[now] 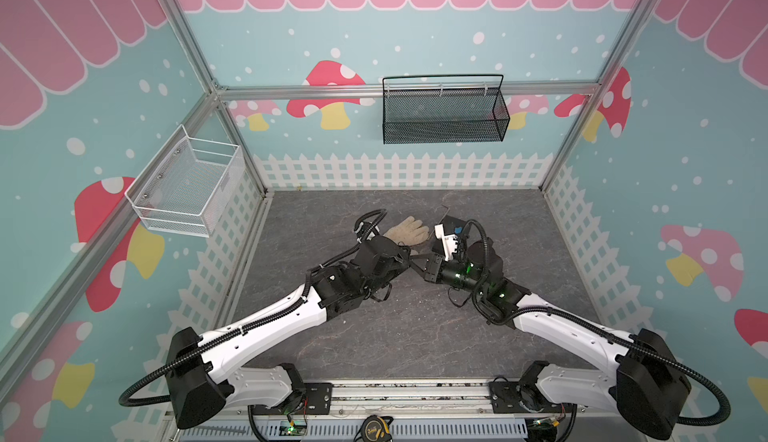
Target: Unlock with the key
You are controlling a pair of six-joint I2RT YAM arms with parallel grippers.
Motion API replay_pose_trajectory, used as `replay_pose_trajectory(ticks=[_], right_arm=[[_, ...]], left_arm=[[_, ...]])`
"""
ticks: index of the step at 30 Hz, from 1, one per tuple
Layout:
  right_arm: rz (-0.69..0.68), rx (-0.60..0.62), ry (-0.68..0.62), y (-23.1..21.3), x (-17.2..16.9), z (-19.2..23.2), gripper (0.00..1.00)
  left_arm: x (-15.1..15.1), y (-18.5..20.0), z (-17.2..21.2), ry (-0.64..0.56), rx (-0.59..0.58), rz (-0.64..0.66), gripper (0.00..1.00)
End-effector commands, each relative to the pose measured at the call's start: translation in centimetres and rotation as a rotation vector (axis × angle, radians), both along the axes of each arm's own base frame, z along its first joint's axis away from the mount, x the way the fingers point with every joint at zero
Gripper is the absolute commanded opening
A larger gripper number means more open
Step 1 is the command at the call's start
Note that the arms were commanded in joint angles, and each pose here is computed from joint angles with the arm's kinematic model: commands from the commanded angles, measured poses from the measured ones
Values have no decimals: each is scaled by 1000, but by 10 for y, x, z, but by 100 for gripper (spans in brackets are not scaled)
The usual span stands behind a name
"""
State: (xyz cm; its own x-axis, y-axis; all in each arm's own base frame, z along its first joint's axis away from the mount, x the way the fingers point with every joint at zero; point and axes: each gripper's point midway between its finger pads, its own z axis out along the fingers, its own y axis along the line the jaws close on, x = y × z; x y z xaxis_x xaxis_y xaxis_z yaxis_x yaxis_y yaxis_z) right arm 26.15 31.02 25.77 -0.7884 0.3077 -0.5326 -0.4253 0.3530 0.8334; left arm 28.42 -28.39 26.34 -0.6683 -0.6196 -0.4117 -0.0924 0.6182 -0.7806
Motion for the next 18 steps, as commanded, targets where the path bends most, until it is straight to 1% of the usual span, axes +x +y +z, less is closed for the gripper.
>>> replay_pose_trajectory(ticks=[1, 6, 8, 11, 18], right_arm=[[82, 160, -58, 7, -12, 47, 0], [157, 254, -86, 8, -21, 73, 0], [176, 286, -103, 6, -24, 80, 0], [200, 336, -96, 1, -24, 85, 0], [243, 360, -99, 1, -29, 93, 0]], left_arm=[[-6, -8, -7, 34, -76, -20, 0], [-7, -11, -13, 36, -105, -31, 0], [-7, -10, -16, 36, -106, -31, 0], [-6, -12, -20, 41, -129, -43, 0], [-3, -18, -26, 59, -155, -80, 0]])
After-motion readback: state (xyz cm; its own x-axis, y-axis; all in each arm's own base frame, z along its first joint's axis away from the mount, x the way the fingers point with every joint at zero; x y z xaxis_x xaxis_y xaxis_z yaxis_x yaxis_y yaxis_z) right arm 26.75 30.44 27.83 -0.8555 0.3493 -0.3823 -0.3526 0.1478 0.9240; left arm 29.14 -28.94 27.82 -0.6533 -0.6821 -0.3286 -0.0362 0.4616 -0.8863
